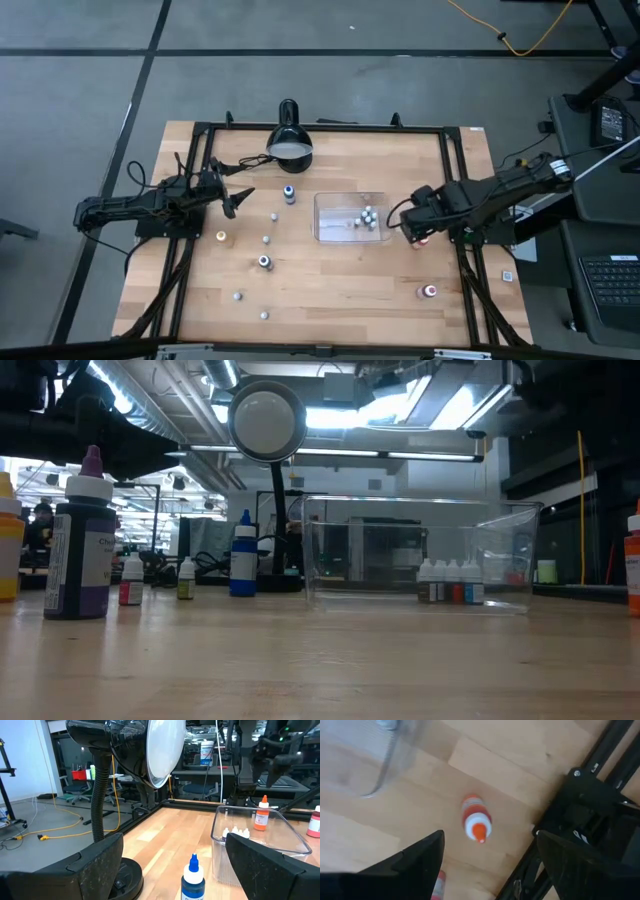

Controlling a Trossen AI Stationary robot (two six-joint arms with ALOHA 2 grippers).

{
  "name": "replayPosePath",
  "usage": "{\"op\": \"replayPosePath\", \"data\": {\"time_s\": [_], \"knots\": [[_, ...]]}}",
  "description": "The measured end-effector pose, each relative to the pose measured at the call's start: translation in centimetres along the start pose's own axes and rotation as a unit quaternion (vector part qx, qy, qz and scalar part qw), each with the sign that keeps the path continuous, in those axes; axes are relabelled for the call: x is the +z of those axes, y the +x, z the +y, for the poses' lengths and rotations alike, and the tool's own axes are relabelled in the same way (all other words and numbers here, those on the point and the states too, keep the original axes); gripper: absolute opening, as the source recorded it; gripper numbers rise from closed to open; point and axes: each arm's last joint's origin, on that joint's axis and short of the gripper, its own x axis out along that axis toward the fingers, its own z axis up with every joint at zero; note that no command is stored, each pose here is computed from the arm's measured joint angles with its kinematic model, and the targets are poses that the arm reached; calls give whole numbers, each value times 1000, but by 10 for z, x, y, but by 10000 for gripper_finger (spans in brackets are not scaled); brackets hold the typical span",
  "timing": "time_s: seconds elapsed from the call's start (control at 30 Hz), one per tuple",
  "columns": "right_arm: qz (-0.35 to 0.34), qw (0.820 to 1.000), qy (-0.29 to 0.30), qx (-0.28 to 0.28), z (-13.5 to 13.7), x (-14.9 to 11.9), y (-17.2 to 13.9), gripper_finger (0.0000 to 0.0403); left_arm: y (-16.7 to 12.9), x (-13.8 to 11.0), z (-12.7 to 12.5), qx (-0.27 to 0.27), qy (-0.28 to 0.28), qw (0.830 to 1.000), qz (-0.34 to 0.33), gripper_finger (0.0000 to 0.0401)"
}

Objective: Pick & Place food coloring
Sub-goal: Put the big orange food coloring bottle into the transparent bin

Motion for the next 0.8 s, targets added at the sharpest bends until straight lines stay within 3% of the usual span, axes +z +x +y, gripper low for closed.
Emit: {"op": "replayPosePath", "data": {"time_s": [0.27,0.8], "knots": [[15,1000,20,-6,-5,-4,30,320,0,0,0,0,0,1000,0,347],[23,999,24,35,3,-9,62,320,0,0,0,0,0,1000,0,347]]}}
